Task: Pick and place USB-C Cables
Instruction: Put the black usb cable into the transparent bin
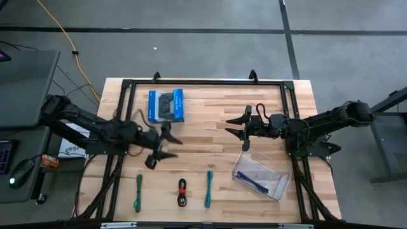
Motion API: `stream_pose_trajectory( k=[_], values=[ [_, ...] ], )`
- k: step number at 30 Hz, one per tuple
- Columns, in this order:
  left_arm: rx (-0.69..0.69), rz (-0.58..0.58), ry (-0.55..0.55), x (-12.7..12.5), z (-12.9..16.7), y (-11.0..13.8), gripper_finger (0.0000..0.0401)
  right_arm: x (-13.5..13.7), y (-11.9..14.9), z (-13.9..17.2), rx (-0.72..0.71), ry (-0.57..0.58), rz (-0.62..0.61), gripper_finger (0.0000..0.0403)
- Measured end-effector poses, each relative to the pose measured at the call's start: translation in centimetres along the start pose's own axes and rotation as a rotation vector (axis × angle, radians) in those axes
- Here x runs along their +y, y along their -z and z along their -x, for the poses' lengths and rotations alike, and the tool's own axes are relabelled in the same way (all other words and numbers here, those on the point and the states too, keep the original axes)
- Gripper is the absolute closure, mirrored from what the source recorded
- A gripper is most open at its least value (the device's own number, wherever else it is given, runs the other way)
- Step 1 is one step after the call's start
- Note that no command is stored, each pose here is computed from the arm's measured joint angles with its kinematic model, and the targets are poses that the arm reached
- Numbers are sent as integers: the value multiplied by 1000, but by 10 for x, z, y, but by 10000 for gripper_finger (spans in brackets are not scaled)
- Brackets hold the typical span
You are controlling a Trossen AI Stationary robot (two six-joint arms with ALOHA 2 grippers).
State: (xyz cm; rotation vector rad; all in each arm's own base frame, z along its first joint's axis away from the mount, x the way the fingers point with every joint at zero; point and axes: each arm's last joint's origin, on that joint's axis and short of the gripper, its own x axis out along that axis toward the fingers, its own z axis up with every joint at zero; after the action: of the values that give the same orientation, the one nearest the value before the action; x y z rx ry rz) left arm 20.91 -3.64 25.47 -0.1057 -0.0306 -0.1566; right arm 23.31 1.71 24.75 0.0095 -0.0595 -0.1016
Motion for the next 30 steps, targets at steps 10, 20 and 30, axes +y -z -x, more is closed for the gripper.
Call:
stream_pose_trajectory(
  k=[10, 20, 30],
  values=[
    [391, -117, 318, -32, -50, 32, 181, 0, 1, 0, 9, -1, 0, 265],
    [608, -129, 386, -54, -66, 84, 181, 0, 1, 0, 13, -1, 3, 265],
    [864, -215, 443, -77, -96, 109, 181, 0, 2, 0, 17, -1, 4, 265]
  ],
)
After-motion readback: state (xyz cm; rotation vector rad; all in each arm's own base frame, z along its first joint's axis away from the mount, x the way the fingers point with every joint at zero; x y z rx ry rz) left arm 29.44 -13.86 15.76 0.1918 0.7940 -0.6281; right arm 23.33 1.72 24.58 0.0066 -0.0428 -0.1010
